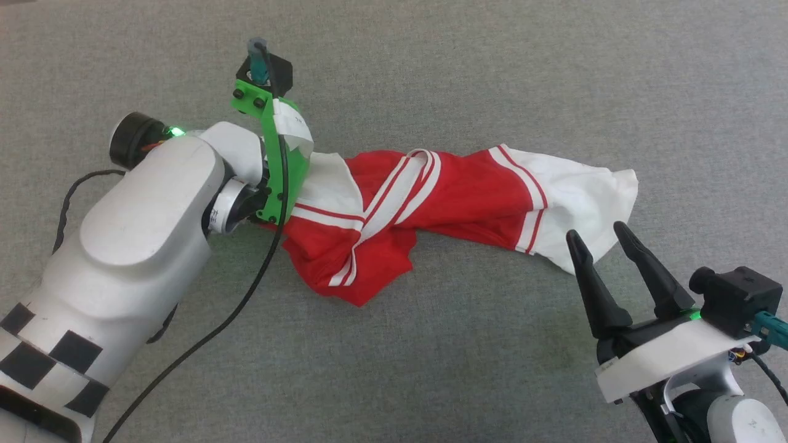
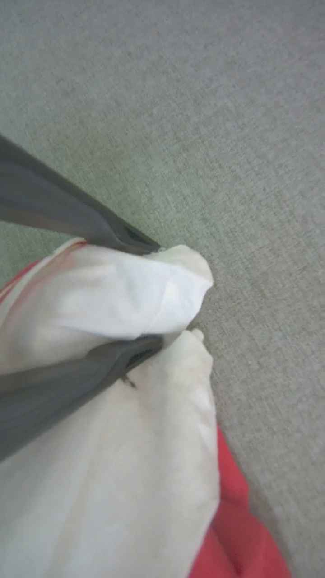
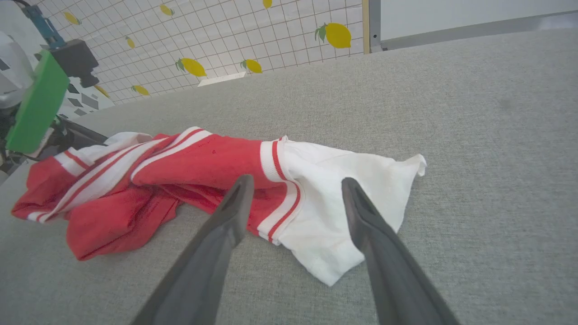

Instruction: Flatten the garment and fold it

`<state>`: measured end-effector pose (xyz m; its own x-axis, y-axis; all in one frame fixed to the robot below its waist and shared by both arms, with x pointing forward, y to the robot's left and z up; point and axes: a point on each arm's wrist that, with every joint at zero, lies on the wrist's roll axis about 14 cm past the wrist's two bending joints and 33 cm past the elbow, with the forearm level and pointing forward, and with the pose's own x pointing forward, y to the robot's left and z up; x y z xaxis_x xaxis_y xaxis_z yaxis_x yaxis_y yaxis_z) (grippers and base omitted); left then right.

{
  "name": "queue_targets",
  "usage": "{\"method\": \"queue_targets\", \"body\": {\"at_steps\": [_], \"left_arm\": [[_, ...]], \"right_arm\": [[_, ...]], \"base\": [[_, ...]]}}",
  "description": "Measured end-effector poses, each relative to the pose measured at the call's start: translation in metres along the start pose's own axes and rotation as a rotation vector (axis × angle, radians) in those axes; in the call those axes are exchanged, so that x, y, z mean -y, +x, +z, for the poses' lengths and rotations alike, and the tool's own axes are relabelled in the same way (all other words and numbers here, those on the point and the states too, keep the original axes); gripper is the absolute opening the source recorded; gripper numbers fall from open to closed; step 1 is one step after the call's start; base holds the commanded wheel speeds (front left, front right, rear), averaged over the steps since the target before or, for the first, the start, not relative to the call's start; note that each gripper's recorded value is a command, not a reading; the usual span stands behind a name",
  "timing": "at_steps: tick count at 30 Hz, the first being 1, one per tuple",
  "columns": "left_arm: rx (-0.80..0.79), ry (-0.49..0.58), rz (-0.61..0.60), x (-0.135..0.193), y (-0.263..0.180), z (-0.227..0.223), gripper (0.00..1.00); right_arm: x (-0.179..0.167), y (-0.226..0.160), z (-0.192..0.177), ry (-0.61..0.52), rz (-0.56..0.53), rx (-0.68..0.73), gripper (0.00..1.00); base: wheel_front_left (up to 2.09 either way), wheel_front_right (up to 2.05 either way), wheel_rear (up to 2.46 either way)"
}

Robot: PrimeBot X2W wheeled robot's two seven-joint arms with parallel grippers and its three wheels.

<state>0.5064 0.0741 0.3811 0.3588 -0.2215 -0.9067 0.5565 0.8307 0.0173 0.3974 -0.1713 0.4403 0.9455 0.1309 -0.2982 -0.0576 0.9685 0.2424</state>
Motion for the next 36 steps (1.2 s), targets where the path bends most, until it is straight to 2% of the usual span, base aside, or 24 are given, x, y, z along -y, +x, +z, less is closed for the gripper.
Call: {"method": "queue_targets", "body": {"at_steps": [7, 14, 17, 25, 35, 36], "left_arm": [[0.134, -0.014, 0.013, -0.001, -0.008, 0.015, 0.00], [0.380, -0.057, 0.054, -0.001, -0.046, 0.039, 0.00], [0.453, -0.074, 0.065, 0.000, -0.063, 0.036, 0.00], [0.578, -0.178, 0.120, -0.008, -0.103, -0.007, 0.00], [0.505, -0.261, 0.186, -0.004, -0.105, -0.098, 0.00], [0.482, -0.262, 0.186, -0.003, -0.102, -0.106, 0.38]], "right_arm": [[-0.002, 0.002, -0.002, 0.002, 0.007, -0.005, 1.00], [-0.004, -0.003, 0.008, -0.003, 0.015, 0.013, 1.00], [-0.009, -0.006, 0.011, -0.005, 0.029, 0.014, 1.00], [-0.032, -0.014, 0.015, -0.010, 0.096, 0.011, 1.00], [-0.056, -0.022, 0.024, -0.021, 0.162, 0.030, 1.00], [-0.057, -0.023, 0.024, -0.021, 0.165, 0.030, 1.00]], "base": [[0.00, 0.00, 0.00], [0.00, 0.00, 0.00], [0.00, 0.00, 0.00], [0.00, 0.00, 0.00], [0.00, 0.00, 0.00], [0.00, 0.00, 0.00]]}}
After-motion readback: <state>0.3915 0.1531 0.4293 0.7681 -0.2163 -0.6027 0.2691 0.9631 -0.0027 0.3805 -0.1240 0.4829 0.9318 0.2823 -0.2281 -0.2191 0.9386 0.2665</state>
